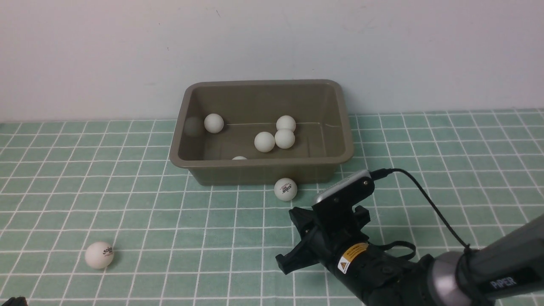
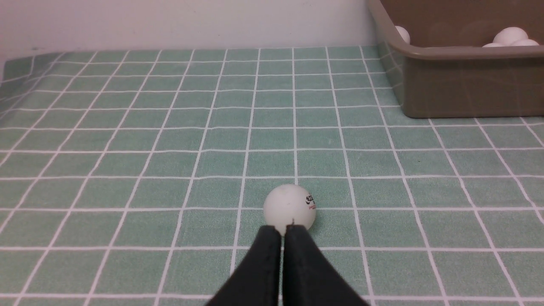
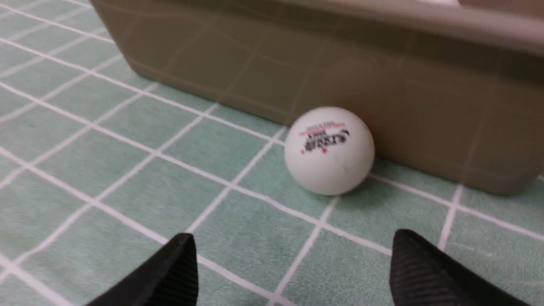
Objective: Put the table tennis balls in the box on the green coffee tablecloth.
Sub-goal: 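Reach for and grasp a ping pong ball on the table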
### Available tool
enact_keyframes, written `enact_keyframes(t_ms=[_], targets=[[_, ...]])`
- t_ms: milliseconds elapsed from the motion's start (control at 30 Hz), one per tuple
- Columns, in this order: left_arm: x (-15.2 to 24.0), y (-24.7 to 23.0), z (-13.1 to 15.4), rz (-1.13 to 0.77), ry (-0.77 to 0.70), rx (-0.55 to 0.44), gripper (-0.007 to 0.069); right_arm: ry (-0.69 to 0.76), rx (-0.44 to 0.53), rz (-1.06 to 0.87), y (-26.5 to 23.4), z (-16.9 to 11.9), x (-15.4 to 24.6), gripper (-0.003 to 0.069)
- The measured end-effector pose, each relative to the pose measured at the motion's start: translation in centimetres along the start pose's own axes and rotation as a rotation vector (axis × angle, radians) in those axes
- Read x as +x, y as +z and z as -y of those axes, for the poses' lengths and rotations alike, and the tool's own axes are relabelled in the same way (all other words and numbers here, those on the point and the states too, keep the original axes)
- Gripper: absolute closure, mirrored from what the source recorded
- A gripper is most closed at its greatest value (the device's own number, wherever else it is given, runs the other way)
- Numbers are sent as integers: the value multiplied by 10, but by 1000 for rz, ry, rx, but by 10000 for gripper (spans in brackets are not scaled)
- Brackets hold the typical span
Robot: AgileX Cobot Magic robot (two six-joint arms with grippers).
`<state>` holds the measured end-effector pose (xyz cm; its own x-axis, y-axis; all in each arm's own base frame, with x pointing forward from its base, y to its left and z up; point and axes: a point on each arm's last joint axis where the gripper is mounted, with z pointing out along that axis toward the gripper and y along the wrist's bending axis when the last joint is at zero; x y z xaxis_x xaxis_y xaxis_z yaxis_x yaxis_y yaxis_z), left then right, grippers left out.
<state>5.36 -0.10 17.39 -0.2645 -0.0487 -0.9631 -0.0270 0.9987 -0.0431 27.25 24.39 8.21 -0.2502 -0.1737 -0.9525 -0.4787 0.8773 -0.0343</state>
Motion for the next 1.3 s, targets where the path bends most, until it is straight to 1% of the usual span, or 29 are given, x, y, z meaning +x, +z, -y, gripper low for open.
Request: enact_keyframes(t_ms=[233, 567, 933, 1300], targets=[[0, 0, 0, 0, 0, 0, 630, 2, 1, -5, 12, -4, -8, 95], [0, 0, 0, 0, 0, 0, 630, -20, 53, -25, 15, 0, -7, 95], [0, 0, 0, 0, 0, 0, 630, -15, 54, -11, 23, -3, -12, 95], [0, 0, 0, 0, 0, 0, 630, -8, 67, -50, 32, -4, 1, 95]])
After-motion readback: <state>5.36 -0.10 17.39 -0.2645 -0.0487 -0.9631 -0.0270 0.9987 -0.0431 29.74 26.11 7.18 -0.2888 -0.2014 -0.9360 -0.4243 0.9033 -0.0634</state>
